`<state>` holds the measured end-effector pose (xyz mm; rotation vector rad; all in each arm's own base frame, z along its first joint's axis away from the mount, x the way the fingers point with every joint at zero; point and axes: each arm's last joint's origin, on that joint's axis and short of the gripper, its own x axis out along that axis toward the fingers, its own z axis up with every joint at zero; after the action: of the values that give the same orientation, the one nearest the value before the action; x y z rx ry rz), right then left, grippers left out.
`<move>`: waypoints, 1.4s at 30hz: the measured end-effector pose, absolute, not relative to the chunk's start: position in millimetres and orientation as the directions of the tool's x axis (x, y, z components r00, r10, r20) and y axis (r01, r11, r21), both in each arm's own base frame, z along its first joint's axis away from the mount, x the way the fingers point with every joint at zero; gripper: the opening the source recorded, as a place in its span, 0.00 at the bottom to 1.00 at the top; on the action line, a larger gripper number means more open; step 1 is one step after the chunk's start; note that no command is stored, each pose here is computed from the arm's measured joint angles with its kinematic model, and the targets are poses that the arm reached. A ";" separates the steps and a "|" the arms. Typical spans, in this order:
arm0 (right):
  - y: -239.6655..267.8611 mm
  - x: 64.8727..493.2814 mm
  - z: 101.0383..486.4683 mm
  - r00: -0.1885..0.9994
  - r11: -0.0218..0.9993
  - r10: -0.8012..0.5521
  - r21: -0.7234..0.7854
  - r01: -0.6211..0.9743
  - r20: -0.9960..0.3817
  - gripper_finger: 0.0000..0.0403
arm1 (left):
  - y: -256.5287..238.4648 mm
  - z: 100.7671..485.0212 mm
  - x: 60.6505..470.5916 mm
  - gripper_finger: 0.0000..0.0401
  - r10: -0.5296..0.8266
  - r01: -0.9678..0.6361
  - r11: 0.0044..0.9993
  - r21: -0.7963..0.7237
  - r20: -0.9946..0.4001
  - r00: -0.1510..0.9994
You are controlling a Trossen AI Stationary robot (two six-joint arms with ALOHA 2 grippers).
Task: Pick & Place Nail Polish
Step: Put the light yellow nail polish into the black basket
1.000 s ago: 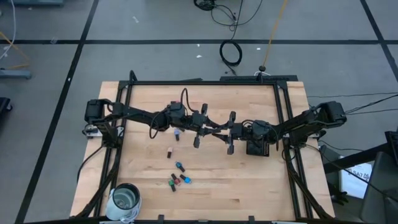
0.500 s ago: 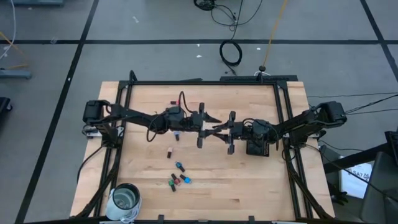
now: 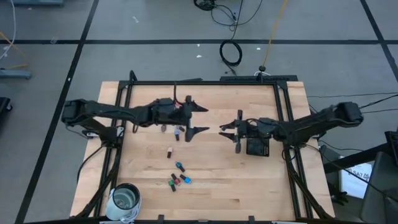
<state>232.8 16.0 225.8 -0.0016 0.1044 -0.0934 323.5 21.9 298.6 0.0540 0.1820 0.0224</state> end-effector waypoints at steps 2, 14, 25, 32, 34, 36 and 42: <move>15.3 220.7 230.9 0.984 0.994 -0.098 0.024 0.103 -0.148 0.25 | 24.9 300.8 316.1 0.92 0.038 -0.027 0.998 0.050 -0.220 0.975; 9.0 154.8 223.7 0.858 0.928 -0.122 0.249 0.277 -0.500 0.25 | 44.0 286.4 305.2 0.88 0.104 -0.102 0.995 0.023 -0.285 0.953; 8.9 128.6 204.7 0.620 0.825 -0.059 0.311 0.472 -0.783 0.25 | 49.2 246.4 293.1 0.86 0.236 -0.251 0.968 -0.013 -0.294 0.926; 6.5 118.5 192.4 0.470 0.760 -0.068 0.260 0.596 -0.880 0.25 | 50.2 241.9 291.2 0.86 0.278 -0.294 0.956 -0.005 -0.308 0.910; 6.0 119.1 186.0 0.446 0.754 -0.070 0.245 0.609 -0.892 0.25 | 50.2 241.8 291.2 0.86 0.278 -0.294 0.956 -0.005 -0.309 0.909; 5.4 119.5 178.9 0.417 0.751 -0.073 0.226 0.620 -0.906 0.25 | 50.1 241.2 291.0 0.86 0.277 -0.294 0.956 -0.005 -0.316 0.907; 5.2 123.8 168.7 0.377 0.751 -0.076 0.196 0.631 -0.923 0.25 | 50.0 238.9 290.2 0.86 0.276 -0.297 0.955 -0.010 -0.340 0.899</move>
<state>123.8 5.2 168.7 0.5866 1.1014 -0.4859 290.2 50.0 238.9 -0.0625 0.3429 0.2968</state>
